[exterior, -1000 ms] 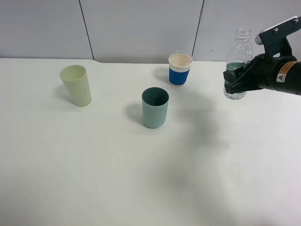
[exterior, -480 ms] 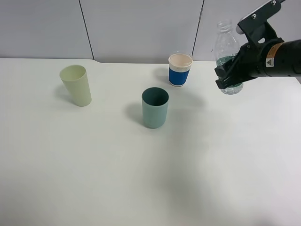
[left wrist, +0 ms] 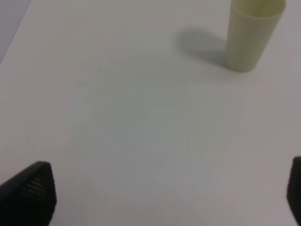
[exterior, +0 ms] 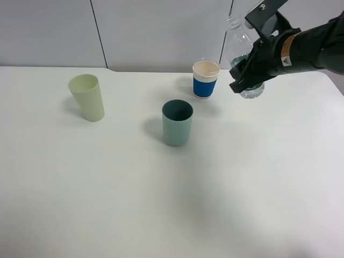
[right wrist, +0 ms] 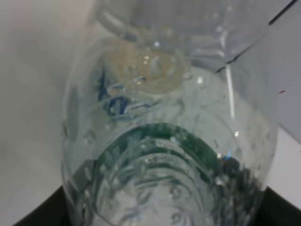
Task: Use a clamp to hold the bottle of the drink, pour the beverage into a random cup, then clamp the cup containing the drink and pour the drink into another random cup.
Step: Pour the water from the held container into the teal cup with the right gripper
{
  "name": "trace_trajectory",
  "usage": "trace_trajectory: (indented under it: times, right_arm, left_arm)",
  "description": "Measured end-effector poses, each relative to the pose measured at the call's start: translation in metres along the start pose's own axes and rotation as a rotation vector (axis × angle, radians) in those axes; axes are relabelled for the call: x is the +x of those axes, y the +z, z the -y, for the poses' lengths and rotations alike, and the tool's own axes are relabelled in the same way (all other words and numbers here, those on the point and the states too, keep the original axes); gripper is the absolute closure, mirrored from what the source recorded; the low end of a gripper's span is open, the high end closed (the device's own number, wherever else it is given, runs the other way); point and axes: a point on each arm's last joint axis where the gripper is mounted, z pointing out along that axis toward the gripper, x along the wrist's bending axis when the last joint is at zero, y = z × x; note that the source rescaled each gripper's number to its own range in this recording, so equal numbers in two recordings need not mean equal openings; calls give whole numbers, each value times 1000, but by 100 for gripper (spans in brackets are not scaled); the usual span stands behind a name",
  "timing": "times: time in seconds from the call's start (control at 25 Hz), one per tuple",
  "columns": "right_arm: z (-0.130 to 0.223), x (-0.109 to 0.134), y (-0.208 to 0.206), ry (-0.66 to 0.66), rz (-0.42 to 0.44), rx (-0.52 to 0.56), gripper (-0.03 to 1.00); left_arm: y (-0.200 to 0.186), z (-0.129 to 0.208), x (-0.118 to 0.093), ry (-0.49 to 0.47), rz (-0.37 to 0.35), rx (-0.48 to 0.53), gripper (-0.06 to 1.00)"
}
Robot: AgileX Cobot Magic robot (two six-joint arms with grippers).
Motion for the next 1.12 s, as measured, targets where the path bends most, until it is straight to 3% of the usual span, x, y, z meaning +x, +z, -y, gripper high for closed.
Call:
trace_trajectory:
  times: [0.28,0.56,1.12]
  right_arm:
    - [-15,32,32,-127,-53,71,97]
    - [-26,54,50,-320,-76,71,97]
    - [-26,44,50,-691,33,95,97]
  left_arm:
    - [0,0,0,0,0,0,-6]
    - [0,0,0,0,0,0,-6]
    - [0,0,0,0,0,0,-6]
